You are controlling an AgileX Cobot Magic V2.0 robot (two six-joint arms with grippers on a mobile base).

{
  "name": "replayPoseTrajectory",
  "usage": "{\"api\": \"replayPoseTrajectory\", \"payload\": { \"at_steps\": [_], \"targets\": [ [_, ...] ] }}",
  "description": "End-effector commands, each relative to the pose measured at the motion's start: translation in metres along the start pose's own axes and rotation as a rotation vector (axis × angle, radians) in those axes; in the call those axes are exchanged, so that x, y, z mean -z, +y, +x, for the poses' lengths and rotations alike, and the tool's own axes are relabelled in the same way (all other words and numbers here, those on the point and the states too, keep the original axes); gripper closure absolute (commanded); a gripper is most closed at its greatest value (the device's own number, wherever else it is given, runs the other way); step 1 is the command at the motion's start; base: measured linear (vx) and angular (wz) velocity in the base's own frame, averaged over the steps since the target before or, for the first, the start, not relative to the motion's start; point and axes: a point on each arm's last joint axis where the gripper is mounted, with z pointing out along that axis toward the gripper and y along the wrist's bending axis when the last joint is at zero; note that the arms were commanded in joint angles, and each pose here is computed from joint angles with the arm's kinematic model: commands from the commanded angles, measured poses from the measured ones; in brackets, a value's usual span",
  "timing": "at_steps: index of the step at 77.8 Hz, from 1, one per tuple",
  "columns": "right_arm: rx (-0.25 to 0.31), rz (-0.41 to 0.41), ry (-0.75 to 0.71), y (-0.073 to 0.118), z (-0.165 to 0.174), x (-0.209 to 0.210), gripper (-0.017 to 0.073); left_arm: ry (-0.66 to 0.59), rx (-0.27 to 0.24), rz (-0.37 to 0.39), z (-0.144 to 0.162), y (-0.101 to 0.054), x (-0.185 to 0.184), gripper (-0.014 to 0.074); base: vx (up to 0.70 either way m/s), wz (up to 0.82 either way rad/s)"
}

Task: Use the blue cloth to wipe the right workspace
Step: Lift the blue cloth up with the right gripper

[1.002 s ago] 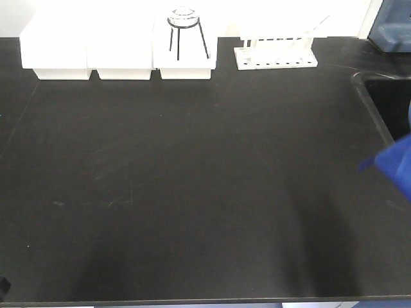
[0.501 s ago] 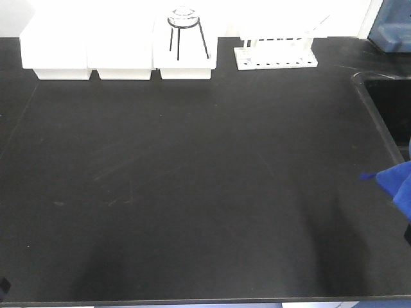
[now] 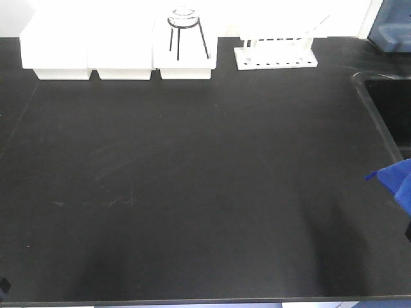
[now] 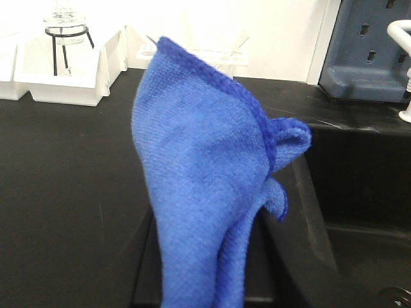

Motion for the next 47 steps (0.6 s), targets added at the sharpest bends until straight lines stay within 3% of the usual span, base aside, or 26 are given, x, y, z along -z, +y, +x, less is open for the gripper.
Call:
{"api": "replayPoseTrajectory", "payload": {
  "at_steps": [1,47],
  "targets": [
    [0.005,0.033,-0.103,-0.0035,-0.0164,0.0025,0.0560,-0.115,0.005,0.000,-0.0158,-0.0006,0.0034,0.0600,0.00,0.00],
    [0.005,0.033,-0.103,-0.0035,-0.0164,0.0025,0.0560,-0.115,0.005,0.000,-0.0158,-0.0006,0.0034,0.0600,0.00,0.00]
  ]
}}
